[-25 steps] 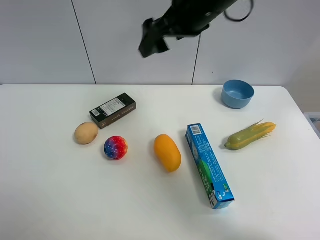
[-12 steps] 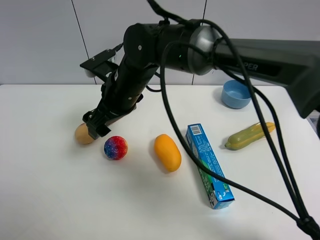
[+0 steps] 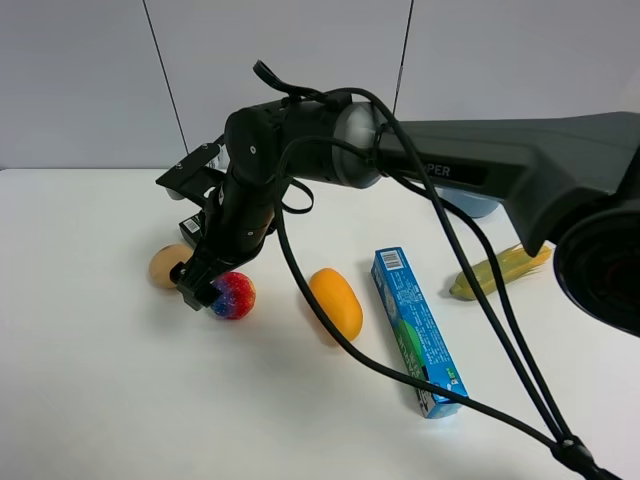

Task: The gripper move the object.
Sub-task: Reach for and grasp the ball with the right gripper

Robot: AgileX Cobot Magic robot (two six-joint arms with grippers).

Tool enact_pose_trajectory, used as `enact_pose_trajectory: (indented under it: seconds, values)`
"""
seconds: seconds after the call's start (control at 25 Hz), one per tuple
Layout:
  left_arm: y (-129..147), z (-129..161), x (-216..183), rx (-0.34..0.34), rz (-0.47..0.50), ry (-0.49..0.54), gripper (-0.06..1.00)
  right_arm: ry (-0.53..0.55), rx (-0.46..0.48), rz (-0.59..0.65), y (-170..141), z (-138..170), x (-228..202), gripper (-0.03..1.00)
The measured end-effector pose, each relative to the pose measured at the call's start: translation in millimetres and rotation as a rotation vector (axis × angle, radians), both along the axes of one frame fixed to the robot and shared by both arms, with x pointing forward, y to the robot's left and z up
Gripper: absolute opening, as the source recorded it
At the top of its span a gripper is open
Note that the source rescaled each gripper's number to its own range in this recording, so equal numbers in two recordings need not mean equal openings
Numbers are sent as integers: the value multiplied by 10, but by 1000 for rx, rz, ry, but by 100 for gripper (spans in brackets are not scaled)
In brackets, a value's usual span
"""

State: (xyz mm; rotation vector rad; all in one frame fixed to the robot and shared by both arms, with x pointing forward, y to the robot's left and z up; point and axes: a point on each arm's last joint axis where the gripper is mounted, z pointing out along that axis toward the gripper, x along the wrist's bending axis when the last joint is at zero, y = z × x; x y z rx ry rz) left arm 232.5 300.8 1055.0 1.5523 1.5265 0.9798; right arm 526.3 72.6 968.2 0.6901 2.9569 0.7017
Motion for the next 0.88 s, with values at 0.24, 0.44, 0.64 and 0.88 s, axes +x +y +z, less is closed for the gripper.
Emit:
enact_pose_trajectory:
  seconds: [0.24,0.44,0.64,0.88]
  values:
    - [0,0,0,0,0,0,100,-47,-18,3,0,-58,49,99]
    - [0,0,0,0,0,0,100,-39,-33,-4,46,-313,94,99]
    - [0,0,0,0,0,0,100,-19,-62,-5,67,-573,116,99]
    - [0,0,0,0,0,0,100,-25,-71,-8,87,-760,146,90]
